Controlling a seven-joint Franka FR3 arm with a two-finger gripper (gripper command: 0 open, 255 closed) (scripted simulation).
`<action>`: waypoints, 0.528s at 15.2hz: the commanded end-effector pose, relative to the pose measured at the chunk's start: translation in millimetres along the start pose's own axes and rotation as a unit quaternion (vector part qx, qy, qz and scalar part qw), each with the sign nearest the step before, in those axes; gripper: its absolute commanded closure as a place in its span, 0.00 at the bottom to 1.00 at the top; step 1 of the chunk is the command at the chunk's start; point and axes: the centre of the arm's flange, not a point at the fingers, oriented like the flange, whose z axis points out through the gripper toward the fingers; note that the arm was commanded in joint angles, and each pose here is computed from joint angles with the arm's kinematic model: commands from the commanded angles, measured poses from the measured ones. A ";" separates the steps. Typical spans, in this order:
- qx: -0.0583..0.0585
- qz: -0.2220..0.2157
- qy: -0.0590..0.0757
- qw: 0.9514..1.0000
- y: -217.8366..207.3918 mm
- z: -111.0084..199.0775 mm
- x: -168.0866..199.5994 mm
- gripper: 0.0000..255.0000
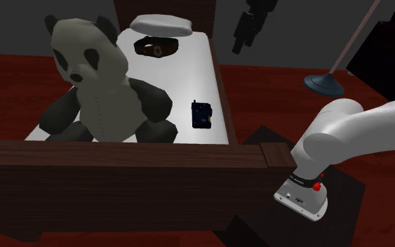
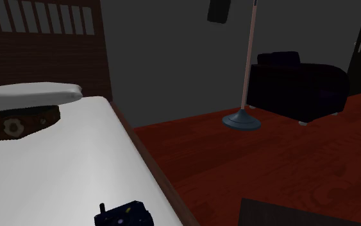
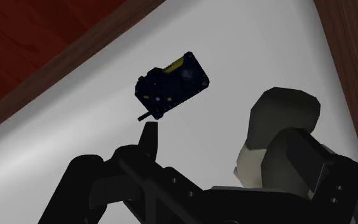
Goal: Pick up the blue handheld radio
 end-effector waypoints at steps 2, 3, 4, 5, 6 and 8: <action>-0.002 0.016 -0.001 1.000 -0.4 11.3 7.3 0.00; -0.003 0.031 -0.003 1.000 -0.6 22.6 14.6 0.00; -0.005 0.047 -0.004 0.999 -0.5 33.9 21.8 0.00; -0.007 0.062 -0.006 0.998 -0.1 45.3 29.0 0.00; -0.008 0.078 -0.007 0.997 0.6 56.7 36.2 0.00; -0.011 0.109 -0.010 0.994 2.6 79.5 50.3 0.00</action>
